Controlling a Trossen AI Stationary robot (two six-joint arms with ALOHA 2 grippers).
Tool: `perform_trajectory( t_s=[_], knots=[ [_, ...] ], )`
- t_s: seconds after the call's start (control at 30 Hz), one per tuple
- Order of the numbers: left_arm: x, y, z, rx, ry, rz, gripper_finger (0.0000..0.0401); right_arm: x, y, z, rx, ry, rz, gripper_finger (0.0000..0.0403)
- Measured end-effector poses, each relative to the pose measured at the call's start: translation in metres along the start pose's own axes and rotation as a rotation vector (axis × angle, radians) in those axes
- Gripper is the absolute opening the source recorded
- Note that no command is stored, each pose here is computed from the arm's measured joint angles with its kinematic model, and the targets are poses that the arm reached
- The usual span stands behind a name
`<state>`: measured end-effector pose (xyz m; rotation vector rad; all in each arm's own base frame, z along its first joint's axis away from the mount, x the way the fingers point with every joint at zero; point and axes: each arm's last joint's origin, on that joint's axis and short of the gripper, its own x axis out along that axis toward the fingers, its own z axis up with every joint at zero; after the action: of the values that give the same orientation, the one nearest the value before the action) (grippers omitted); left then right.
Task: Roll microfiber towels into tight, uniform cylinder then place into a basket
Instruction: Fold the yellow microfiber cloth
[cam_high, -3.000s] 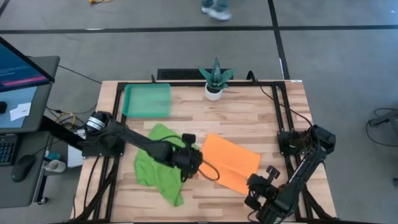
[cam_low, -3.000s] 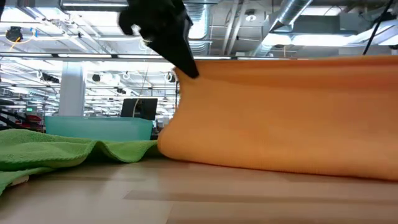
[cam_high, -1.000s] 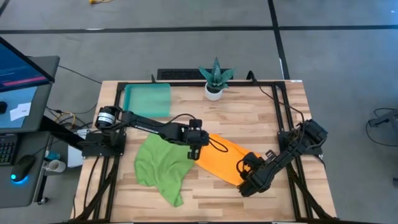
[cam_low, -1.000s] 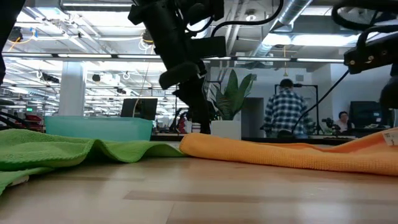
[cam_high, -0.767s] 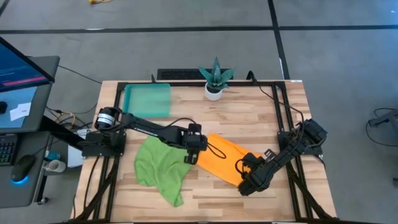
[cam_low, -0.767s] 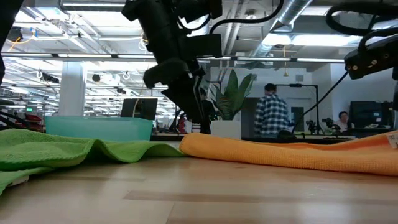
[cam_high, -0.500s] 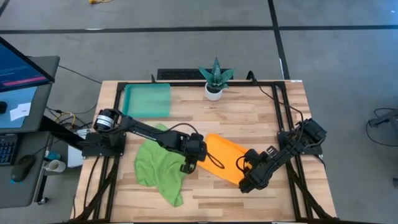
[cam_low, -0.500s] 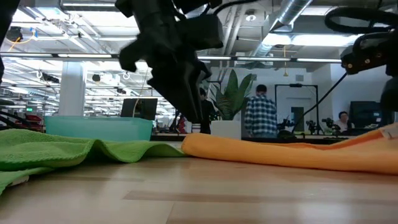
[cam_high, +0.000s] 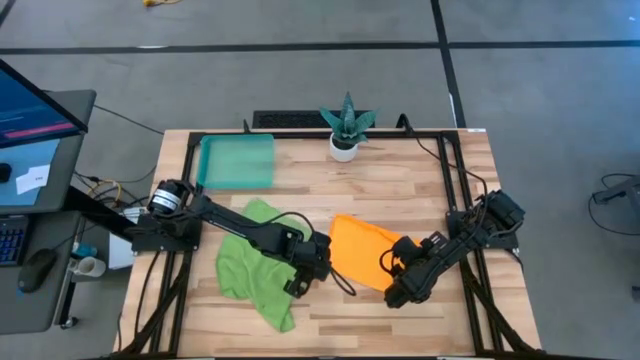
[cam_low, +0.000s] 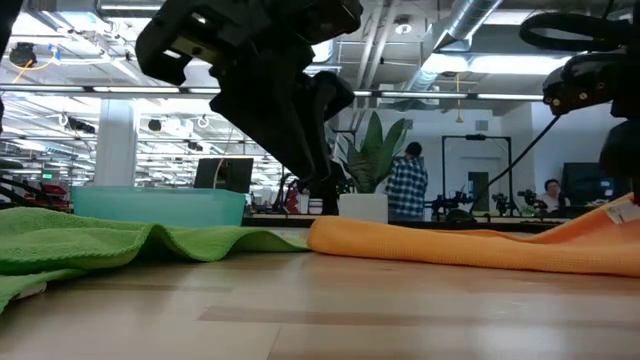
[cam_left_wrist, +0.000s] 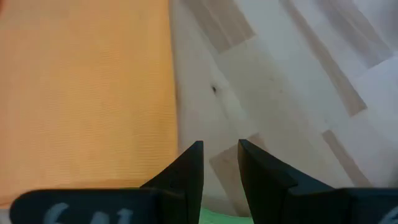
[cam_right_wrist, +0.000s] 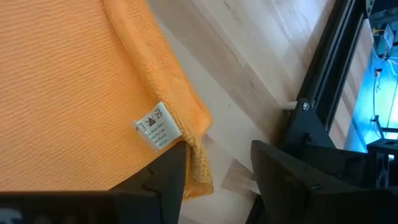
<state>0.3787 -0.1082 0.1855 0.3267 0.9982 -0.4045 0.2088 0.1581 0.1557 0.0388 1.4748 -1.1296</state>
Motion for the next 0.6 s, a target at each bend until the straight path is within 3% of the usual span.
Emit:
perform_trajectory(
  t_s=[0.23, 0.47, 0.6],
  knots=[
    [0.0, -0.001, 0.0, -0.009, 0.001, -0.002, 0.0091, 0.0, -0.003, 0.003, -0.008, -0.042, -0.036, 0.0252],
    [0.0, -0.005, 0.001, 0.001, -0.001, -0.007, 0.0091, 0.0, -0.011, 0.003, 0.001, -0.056, -0.112, 0.0255],
    [0.0, -0.006, 0.001, 0.014, -0.001, -0.007, 0.0091, -0.005, -0.016, 0.004, 0.001, -0.086, -0.084, 0.0255]
  ],
)
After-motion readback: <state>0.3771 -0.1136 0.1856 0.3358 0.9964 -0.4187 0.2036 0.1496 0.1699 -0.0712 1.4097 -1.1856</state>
